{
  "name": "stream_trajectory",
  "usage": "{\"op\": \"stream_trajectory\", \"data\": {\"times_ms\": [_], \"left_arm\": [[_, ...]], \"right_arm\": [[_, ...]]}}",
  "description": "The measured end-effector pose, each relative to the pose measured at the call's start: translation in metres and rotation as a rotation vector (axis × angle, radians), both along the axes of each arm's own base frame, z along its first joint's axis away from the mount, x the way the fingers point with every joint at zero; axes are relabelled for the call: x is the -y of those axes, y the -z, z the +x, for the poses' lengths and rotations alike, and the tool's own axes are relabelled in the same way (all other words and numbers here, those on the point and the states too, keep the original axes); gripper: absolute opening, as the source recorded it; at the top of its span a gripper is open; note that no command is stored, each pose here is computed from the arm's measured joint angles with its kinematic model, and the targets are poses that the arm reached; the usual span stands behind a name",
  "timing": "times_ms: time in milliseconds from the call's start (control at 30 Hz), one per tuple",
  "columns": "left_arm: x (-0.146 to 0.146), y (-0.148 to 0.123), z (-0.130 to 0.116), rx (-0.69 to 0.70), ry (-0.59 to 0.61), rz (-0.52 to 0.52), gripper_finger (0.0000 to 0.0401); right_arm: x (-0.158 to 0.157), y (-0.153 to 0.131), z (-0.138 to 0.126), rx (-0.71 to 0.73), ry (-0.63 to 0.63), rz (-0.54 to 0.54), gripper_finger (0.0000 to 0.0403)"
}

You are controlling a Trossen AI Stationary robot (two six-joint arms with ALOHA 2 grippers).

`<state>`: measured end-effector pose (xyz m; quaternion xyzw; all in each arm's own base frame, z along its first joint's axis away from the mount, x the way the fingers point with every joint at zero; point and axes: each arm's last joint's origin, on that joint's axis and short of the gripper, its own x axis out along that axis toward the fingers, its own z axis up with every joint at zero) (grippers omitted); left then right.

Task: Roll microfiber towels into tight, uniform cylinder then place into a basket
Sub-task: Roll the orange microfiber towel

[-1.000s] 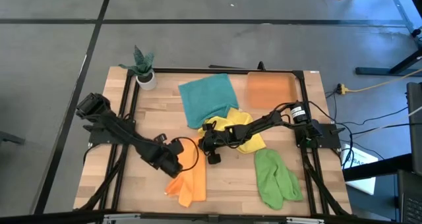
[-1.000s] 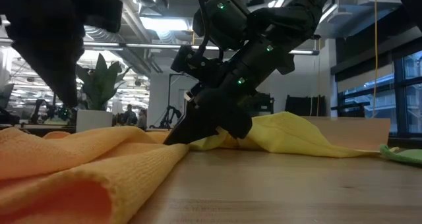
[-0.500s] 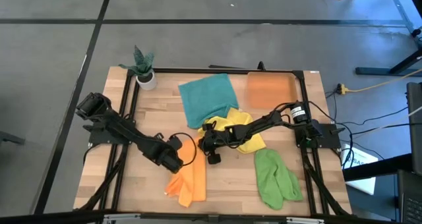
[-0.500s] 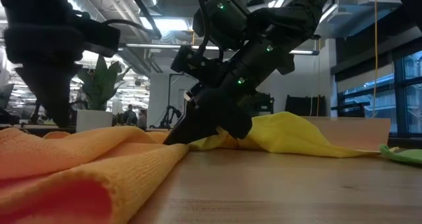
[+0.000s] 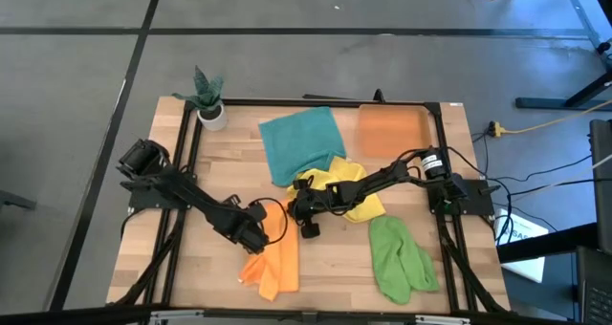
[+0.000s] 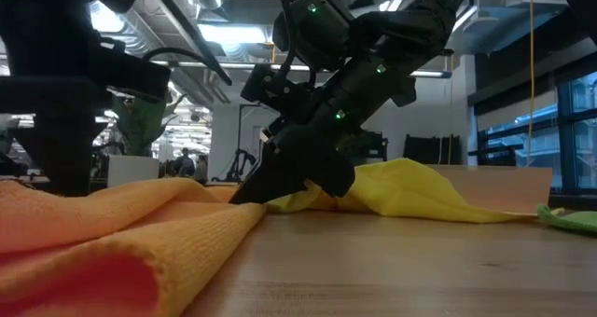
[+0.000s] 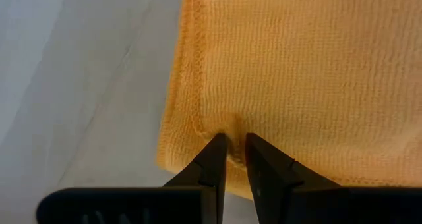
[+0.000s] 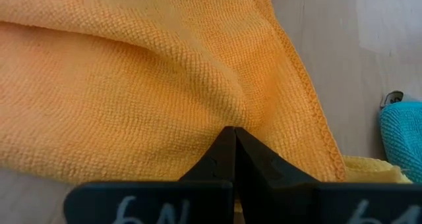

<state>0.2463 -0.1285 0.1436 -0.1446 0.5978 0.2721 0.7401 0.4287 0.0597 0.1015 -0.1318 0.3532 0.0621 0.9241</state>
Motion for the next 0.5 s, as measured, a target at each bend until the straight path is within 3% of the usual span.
{"op": "stream_trajectory", "data": {"times_ms": [133,333,500], "left_arm": [[-0.001,0.0,0.0,-0.006,0.02,0.004,0.0044],[0.0,0.0,-0.001,-0.021,0.066,0.007,0.0004],[-0.003,-0.016,-0.004,-0.066,0.065,0.042,0.0001]], "right_arm": [[0.0,0.0,0.0,0.001,-0.001,0.0,0.0005],[0.0,0.0,0.0,0.002,0.0,0.0,0.0005],[0.0,-0.008,0.002,-0.008,0.0,-0.002,0.0005]]}}
